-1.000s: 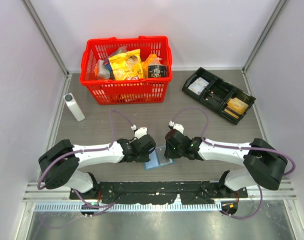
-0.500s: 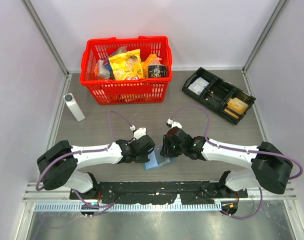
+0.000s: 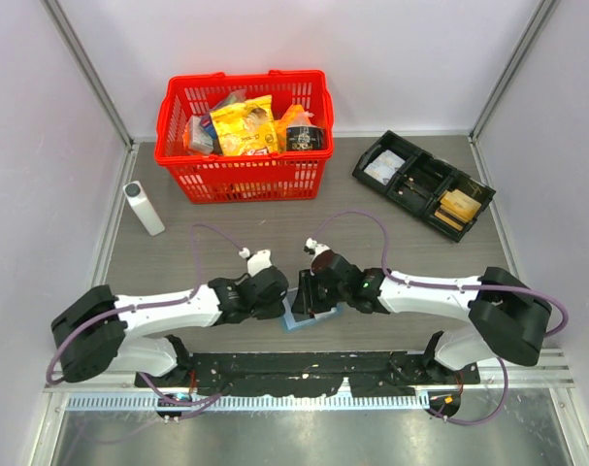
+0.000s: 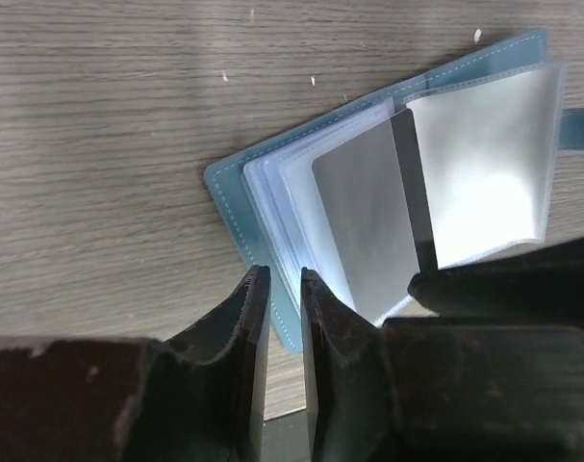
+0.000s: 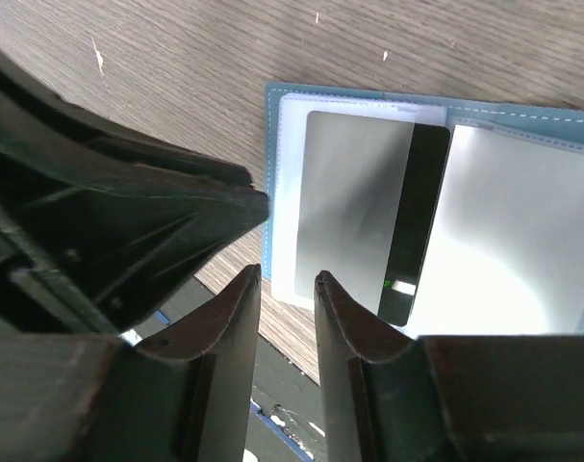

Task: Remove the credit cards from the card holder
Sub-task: Remove the credit card from the card holder.

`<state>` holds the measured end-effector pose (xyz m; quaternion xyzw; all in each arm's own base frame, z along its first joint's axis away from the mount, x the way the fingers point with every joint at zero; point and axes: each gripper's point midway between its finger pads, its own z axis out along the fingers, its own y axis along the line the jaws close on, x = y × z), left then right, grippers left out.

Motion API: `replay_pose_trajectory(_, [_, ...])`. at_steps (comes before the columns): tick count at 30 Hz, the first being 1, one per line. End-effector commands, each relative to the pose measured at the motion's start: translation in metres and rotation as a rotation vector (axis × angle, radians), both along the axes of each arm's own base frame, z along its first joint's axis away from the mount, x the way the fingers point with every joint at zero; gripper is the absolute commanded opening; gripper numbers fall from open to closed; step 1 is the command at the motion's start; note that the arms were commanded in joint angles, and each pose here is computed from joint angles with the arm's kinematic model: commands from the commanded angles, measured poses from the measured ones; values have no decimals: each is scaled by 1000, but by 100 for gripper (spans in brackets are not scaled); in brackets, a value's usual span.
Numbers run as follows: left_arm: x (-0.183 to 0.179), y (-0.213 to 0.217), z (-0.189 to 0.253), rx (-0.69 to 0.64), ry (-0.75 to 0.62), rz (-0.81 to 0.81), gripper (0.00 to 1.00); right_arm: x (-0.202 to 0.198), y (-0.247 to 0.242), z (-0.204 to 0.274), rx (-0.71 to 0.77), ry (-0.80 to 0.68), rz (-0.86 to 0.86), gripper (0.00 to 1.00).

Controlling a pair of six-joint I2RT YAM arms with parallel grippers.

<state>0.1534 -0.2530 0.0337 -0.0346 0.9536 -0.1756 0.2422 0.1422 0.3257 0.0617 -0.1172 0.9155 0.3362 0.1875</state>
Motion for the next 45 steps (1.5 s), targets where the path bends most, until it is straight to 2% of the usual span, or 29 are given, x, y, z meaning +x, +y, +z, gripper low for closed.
replay_pose_trajectory(1, [9,14,23,-60,-82,103,23,11,10,21,59,-67,-10,35])
replay_pose_trajectory(6, [12,19,50,-133,-144,119,25,22,-1,33,68,-147,-55,40])
replay_pose_trajectory(9, [12,0,67,-223,-161,63,26,26,-12,31,64,-165,-88,42])
replay_pose_trajectory(13, [13,-31,75,-314,-154,2,25,31,-17,34,163,-161,-122,43])
replay_pose_trajectory(17, [18,-39,62,-260,-132,-7,23,32,-24,30,287,-119,-162,43])
replay_pose_trajectory(20, [21,-35,46,-222,-113,18,21,35,-35,21,326,-84,-206,44])
replay_pose_trajectory(28, [7,-21,-5,-199,-2,99,16,29,-35,2,315,-43,-188,43])
replay_pose_trajectory(36, [1,-11,-17,-213,31,159,13,27,-42,-22,284,7,-217,40])
replay_pose_trajectory(45, [-3,-6,-22,-239,47,194,11,19,-32,-23,364,52,-160,35])
